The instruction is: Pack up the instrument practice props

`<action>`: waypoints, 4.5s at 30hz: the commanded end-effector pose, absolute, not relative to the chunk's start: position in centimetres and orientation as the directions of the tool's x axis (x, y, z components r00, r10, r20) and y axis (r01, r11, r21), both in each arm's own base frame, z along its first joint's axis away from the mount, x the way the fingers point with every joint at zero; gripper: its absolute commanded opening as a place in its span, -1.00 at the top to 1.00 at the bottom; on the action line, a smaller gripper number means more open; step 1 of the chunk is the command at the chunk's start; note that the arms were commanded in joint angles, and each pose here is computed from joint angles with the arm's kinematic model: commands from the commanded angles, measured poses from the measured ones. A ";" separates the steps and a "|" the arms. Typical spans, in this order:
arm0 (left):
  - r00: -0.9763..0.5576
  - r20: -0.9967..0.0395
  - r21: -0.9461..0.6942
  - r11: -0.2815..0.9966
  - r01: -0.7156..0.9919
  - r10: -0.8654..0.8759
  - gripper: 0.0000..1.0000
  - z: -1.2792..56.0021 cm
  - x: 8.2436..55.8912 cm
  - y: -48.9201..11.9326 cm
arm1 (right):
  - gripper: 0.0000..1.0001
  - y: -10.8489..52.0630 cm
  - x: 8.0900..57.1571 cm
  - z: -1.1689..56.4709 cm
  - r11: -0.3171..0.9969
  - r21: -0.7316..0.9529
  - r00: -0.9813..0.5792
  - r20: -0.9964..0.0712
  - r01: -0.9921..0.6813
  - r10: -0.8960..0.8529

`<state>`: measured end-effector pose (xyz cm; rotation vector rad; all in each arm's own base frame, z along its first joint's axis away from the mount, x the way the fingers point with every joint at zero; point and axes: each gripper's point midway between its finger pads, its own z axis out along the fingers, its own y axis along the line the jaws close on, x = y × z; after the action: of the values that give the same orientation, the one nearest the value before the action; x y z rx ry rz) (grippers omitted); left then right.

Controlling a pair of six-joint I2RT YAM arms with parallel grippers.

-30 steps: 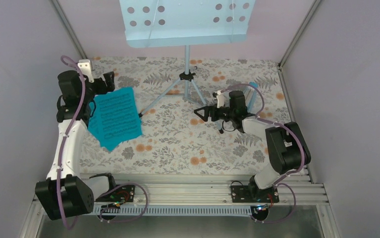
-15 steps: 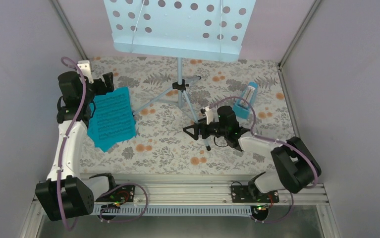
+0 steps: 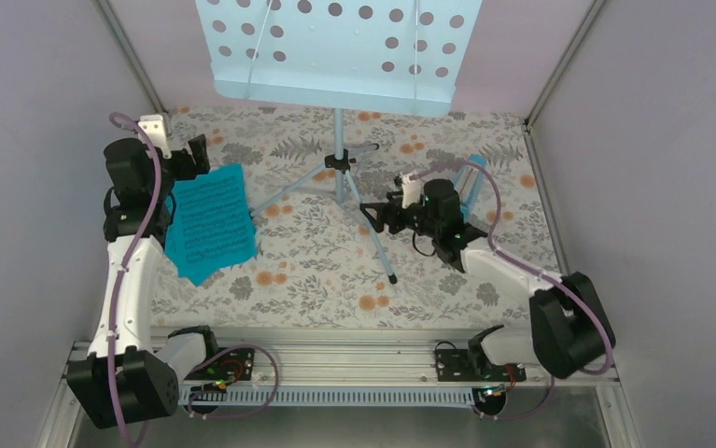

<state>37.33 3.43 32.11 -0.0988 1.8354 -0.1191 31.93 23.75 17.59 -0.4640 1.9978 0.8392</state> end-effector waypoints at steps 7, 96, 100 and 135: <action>-0.223 -0.973 -0.053 0.996 -0.066 -0.066 -1.00 33.3 36.2 4.7 | -0.49 29.4 36.6 19.8 0.595 0.314 -0.441 -0.894 -0.739 -0.076; -0.184 -0.982 -0.103 0.949 0.299 -0.049 -0.95 37.9 38.3 -8.1 | -0.74 21.9 33.7 24.9 0.316 0.910 -0.795 -0.393 -0.267 0.462; -0.187 -0.982 -0.086 0.957 0.275 -0.035 -0.95 37.6 38.4 -7.6 | -0.73 21.5 34.2 26.0 0.248 0.946 -0.776 -0.313 -0.207 0.547; -0.211 -0.977 -0.064 0.971 0.231 -0.014 -0.99 36.4 39.1 -6.9 | 0.37 24.2 35.5 23.0 0.208 0.974 -0.819 -0.193 -0.092 0.541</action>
<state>39.17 -6.74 35.86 0.1423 1.7936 -0.2295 35.12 24.00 22.40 0.4364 2.0215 1.6622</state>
